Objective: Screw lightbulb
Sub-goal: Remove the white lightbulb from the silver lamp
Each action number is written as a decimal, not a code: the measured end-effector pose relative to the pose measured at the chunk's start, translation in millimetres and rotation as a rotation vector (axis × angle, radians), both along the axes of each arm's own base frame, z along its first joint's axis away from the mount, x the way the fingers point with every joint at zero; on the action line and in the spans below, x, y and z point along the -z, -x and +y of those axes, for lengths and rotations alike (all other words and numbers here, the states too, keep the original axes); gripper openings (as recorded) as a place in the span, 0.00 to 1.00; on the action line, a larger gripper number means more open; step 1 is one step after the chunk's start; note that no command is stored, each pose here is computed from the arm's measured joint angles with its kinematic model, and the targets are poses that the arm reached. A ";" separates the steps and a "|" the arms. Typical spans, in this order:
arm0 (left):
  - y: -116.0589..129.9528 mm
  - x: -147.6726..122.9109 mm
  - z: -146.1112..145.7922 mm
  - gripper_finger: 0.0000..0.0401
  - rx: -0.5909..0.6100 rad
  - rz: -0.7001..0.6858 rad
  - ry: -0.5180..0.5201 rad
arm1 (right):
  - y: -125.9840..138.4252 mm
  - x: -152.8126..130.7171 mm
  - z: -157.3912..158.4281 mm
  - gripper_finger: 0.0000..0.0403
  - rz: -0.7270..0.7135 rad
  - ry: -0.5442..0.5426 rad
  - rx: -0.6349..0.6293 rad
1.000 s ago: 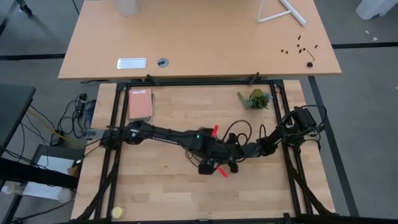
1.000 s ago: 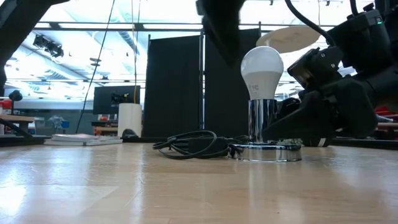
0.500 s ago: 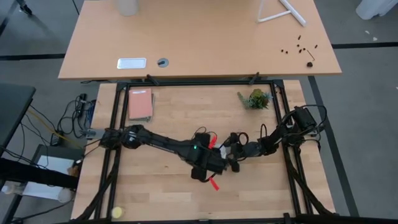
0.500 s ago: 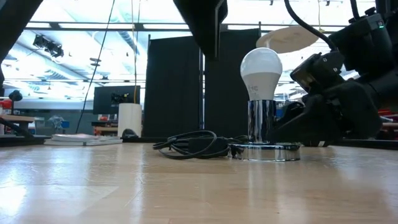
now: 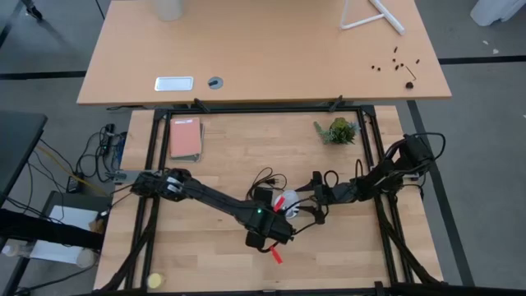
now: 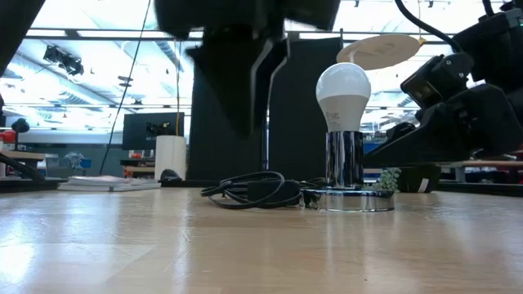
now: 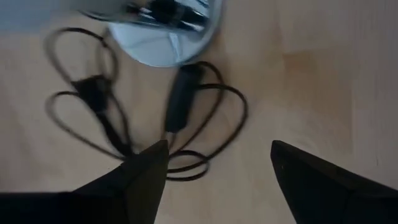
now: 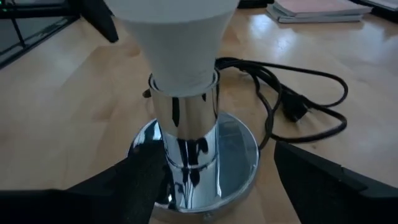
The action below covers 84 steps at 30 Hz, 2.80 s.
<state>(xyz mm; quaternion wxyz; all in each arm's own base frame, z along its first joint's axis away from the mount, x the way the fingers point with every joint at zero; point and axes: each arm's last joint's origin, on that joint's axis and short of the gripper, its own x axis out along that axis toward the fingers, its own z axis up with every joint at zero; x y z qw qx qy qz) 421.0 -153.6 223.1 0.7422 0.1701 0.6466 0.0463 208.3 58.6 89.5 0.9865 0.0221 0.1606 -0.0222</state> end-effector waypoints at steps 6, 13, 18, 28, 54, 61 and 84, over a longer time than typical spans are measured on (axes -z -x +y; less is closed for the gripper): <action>7.7 17.1 -9.6 0.67 0.018 0.002 0.087 | 3.8 2.1 -1.5 0.77 0.013 -0.006 0.009; 26.2 21.7 -14.1 0.64 0.007 -0.073 0.139 | 3.8 2.3 -2.0 0.76 0.015 -0.007 0.016; 48.7 -2.8 0.7 0.61 -0.049 -0.234 0.151 | 3.9 2.6 -2.0 0.76 0.018 -0.015 0.019; 102.0 -16.1 39.6 0.61 -0.187 -0.594 0.185 | -17.5 -3.1 5.2 0.76 0.036 -0.009 0.009; 114.7 -1.4 46.1 0.61 -0.186 -0.615 0.133 | -88.3 11.2 -30.8 0.67 0.039 0.063 -0.013; 111.3 -4.3 43.4 0.61 -0.213 -0.670 0.171 | -98.0 4.7 -37.1 0.67 -0.015 0.038 -0.025; 105.5 -7.0 49.7 0.61 -0.261 -0.723 0.184 | -123.4 4.9 -39.2 0.66 -0.164 0.069 -0.094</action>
